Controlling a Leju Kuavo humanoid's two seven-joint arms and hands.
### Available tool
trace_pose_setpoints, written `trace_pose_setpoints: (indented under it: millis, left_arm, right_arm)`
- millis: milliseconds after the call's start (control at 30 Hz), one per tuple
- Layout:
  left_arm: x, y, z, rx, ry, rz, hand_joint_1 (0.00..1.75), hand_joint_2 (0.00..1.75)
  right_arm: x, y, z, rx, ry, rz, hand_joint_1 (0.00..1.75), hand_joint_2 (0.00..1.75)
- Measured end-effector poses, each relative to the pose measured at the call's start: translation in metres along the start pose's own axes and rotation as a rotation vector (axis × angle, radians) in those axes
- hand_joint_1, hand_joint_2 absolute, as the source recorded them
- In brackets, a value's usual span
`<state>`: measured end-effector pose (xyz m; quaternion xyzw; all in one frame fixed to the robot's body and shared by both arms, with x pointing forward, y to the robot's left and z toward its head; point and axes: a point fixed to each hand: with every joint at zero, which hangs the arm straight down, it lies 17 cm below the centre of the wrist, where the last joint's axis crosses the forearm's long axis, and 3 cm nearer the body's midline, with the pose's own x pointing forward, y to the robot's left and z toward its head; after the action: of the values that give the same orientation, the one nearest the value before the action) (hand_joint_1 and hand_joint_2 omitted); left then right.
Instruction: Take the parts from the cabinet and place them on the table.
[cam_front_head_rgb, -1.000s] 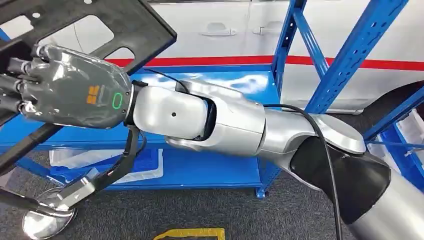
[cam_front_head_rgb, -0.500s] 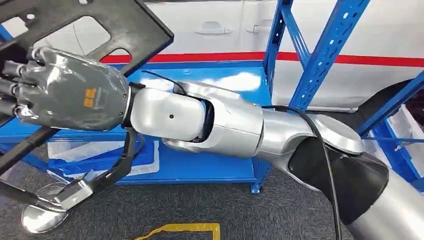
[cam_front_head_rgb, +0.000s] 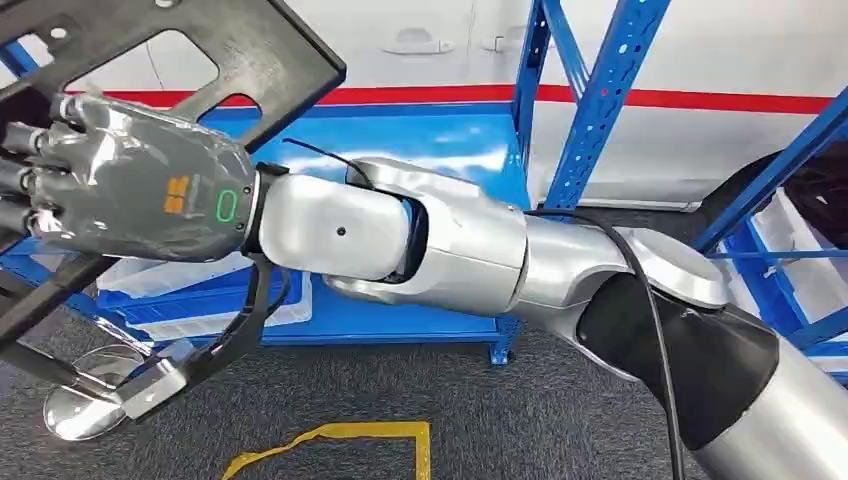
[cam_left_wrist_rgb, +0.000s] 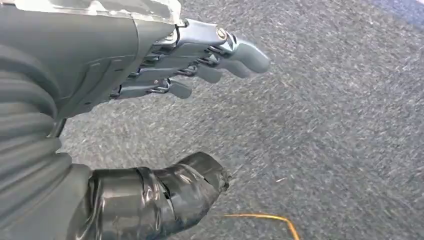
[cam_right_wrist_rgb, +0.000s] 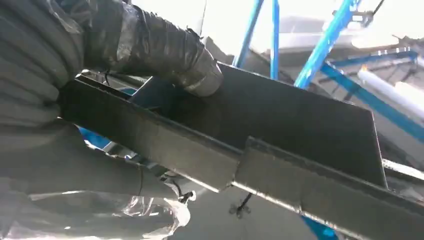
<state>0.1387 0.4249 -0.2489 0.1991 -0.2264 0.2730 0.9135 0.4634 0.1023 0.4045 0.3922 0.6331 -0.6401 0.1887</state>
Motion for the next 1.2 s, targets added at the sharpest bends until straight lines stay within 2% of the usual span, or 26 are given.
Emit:
trace_pose_setpoints:
  millis: [667,1200]
  left_arm:
    - [0.001,0.000,-0.001,0.002,0.004,-0.002,0.00,1.75]
    - [-0.012,-0.010,0.005,-0.018,0.027,-0.017,0.00,1.75]
  right_arm:
    - [0.009,0.009,0.001,0.023,-0.009,-0.032,1.75,1.75]
    - [0.011,0.018,0.005,0.056,-0.007,-0.075,1.75,1.75]
